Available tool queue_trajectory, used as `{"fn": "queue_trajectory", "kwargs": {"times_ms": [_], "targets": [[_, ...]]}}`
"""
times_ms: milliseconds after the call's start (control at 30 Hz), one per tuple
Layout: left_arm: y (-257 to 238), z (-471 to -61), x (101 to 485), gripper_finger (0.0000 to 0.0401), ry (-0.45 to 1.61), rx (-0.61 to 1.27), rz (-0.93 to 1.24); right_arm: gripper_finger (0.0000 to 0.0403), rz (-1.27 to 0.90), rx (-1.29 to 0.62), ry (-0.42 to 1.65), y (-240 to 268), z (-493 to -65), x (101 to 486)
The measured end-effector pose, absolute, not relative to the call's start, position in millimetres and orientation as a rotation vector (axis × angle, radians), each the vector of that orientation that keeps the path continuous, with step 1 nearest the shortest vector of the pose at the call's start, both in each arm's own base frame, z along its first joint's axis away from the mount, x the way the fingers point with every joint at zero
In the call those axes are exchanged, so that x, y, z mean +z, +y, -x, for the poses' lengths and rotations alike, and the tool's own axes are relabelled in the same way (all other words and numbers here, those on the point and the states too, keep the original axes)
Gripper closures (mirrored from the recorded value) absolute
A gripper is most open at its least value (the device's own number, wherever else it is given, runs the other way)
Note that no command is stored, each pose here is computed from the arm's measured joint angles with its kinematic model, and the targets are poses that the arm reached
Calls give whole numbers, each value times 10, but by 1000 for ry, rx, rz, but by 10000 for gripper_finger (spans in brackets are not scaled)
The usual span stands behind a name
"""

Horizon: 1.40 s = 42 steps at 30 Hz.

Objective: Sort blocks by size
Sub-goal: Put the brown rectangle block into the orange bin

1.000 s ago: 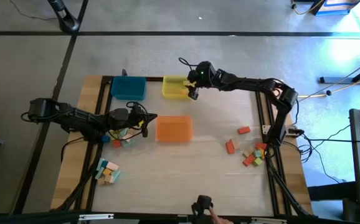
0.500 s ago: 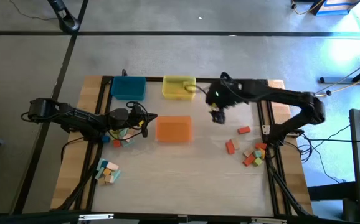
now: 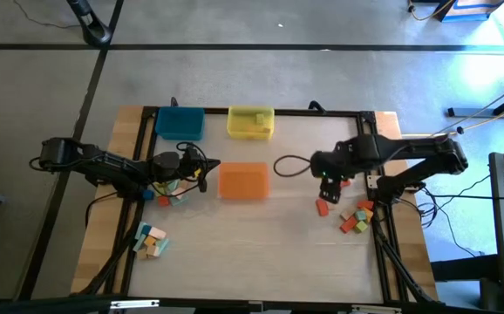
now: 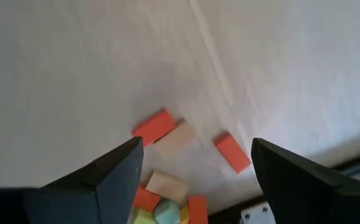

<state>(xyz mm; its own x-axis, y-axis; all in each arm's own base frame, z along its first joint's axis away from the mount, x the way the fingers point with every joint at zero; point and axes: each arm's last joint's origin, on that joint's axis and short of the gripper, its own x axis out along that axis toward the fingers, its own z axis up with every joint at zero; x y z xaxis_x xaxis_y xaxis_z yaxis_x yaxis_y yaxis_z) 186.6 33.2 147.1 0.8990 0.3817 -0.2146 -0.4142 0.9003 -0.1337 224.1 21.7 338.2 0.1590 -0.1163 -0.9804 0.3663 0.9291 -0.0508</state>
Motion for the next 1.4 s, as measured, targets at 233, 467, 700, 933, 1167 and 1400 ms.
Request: {"fn": "queue_trajectory", "kwargs": {"times_ms": [233, 467, 700, 933, 1167, 1400], "targets": [[332, -1866, 1470, 397, 184, 416, 193, 107, -307, -536, 1393, 345, -2199, 3087], [332, -1864, 1465, 397, 186, 418, 210, 107, -399, -731, 1514, 323, -2057, 2483], [332, -1865, 1466, 397, 185, 418, 210, 107, -464, -758, 1536, 313, -1949, 1971], [332, -1865, 1466, 397, 185, 418, 210, 107, -520, -704, 1509, 326, -1953, 1801], [332, -1865, 1466, 397, 184, 418, 215, 107, -529, -697, 1486, 313, -1897, 1607], [333, -1864, 1466, 397, 184, 418, 210, 107, -460, -745, 1411, 285, -1904, 1581]]}}
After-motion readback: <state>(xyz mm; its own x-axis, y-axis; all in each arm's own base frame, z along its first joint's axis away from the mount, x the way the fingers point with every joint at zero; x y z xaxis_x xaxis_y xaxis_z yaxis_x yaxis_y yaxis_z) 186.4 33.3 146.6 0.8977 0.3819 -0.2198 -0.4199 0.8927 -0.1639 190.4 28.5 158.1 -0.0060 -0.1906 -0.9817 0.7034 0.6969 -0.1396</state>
